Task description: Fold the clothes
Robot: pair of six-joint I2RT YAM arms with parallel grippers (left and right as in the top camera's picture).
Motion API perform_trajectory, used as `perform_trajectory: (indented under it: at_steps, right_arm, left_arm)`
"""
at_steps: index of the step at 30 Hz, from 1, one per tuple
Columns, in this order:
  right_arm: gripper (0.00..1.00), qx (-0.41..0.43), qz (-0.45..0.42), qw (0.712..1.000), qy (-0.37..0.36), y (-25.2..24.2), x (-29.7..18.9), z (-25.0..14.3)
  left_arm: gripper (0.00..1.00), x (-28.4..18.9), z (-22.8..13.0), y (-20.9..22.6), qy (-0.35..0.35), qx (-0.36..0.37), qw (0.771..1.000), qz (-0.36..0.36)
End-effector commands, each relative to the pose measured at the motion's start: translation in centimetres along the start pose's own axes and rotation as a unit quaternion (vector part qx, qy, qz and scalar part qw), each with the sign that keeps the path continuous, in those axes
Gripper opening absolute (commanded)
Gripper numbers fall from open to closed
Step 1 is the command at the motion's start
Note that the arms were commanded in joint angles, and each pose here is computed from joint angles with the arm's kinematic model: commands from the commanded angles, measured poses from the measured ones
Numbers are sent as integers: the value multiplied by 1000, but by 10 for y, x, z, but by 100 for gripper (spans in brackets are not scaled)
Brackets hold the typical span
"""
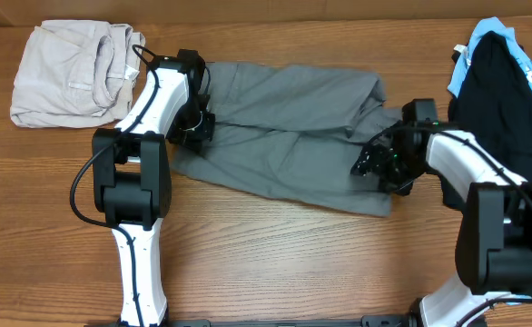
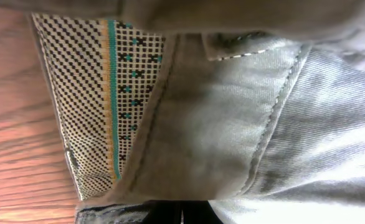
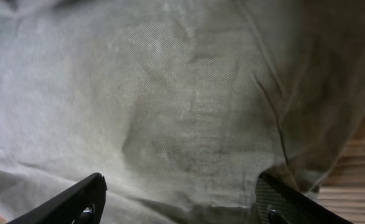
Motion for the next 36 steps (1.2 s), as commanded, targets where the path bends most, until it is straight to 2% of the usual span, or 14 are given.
perform_trajectory:
  at_steps: [1, 9, 14, 20, 22, 27, 33, 36]
  right_arm:
    - [80, 20, -39, 997, 66, -17, 37, -32]
    - [77, 29, -57, 994, 88, -25, 40, -45]
    - [74, 9, -54, 995, 87, -22, 23, -53]
    - [75, -27, -6, 999, 24, 0, -21, -53]
    - [78, -56, 14, 998, -2, 10, -36, -54]
    - [85, -103, 49, 991, -69, 35, -54, -48]
    - [85, -138, 68, 979, -130, 58, -45, -27]
    - [85, -149, 70, 974, -154, 66, -35, -15]
  left_arm:
    - [4, 7, -6, 23, 23, 6, 998, 65]
    - [4, -6, -8, 27, 34, 7, 996, 83]
    - [4, -47, -10, 27, 39, 6, 996, 83]
    - [5, -109, -4, 24, -14, -4, 997, 81]
    - [10, -122, 0, 21, -37, -2, 996, 75]
    - [47, -132, 13, 17, -83, 6, 995, 62]
    - [61, -129, 29, 17, -117, 18, 991, 58]
    - [65, -131, 37, 21, -141, 15, 988, 64]
Point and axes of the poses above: each gripper's point midway between its finger pads, its own x axis out along the fingers, its own y axis along the line the jaws close on, z = x × y, the point moved 6 cm from there along -x, back along the fingers, and after that the axes turned 15 degrees about x, right-handed, at the moved point
